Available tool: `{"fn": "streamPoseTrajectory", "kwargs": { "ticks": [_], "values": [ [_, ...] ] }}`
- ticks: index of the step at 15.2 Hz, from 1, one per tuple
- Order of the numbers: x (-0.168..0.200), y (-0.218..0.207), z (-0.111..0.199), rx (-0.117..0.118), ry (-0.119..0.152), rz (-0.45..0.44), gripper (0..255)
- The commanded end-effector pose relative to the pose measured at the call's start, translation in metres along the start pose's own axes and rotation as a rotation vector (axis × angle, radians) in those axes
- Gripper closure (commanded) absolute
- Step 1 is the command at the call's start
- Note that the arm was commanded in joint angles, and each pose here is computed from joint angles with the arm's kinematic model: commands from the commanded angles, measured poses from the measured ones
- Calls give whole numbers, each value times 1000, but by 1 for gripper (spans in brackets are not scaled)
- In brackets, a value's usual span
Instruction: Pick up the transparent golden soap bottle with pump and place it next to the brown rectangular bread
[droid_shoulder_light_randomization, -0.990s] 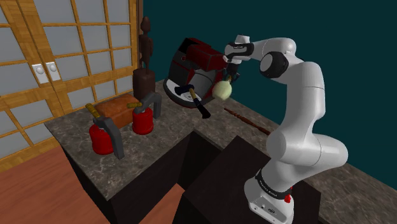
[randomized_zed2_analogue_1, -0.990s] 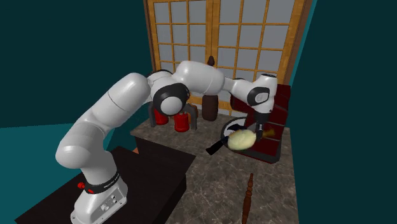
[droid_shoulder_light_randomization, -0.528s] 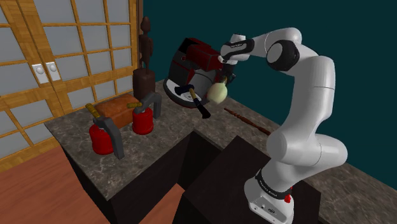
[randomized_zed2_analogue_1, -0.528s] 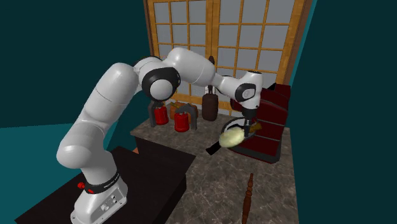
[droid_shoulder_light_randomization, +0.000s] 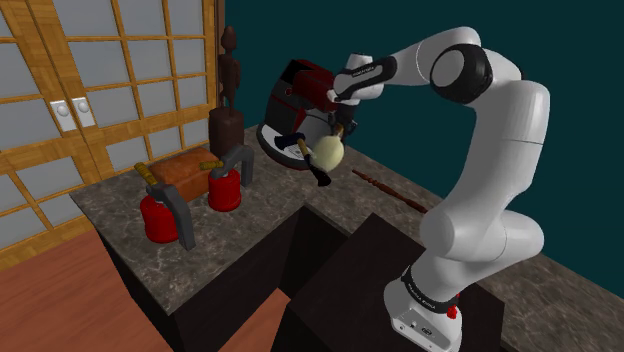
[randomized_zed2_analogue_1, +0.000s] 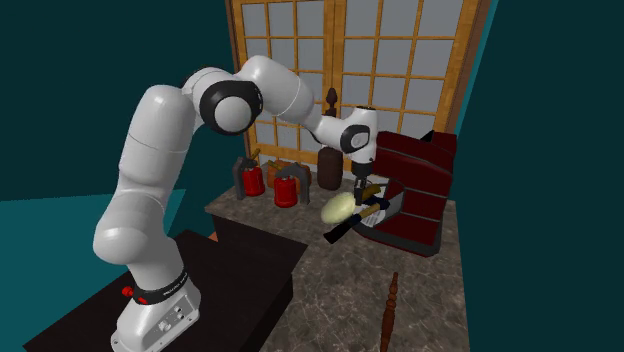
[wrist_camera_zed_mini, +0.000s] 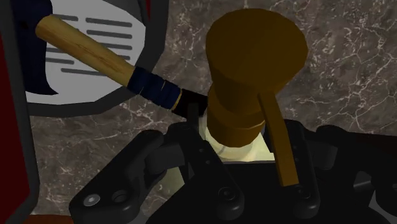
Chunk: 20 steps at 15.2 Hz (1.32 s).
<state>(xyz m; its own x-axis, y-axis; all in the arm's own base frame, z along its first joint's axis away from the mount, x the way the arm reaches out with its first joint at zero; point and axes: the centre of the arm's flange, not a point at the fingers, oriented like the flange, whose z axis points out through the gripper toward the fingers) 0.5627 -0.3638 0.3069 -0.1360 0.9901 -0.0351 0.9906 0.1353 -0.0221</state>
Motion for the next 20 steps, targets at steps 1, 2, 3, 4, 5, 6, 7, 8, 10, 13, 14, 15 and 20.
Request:
{"fn": "streamPoseTrajectory", "kwargs": {
  "ticks": [1, 2, 3, 4, 5, 6, 7, 8, 10, 13, 14, 15, 20],
  "values": [
    [26, 1, -1, 0, 0, 1, 255],
    [39, 3, -1, 0, 0, 1, 255],
    [52, 5, -2, 0, 0, 1, 255],
    [65, 8, -2, 0, 0, 1, 255],
    [78, 10, -3, 0, 0, 1, 255],
    [91, 12, -3, 0, 0, 1, 255],
    [104, 14, -4, 0, 0, 1, 255],
    [117, 16, -4, 0, 0, 1, 255],
    [143, 21, -6, 0, 0, 1, 255],
    [182, 27, -7, 0, 0, 1, 255],
    [195, 30, -8, 0, 0, 1, 255],
    [208, 32, -8, 0, 0, 1, 255],
    [273, 43, -11, 0, 0, 1, 255]
  ]
}}
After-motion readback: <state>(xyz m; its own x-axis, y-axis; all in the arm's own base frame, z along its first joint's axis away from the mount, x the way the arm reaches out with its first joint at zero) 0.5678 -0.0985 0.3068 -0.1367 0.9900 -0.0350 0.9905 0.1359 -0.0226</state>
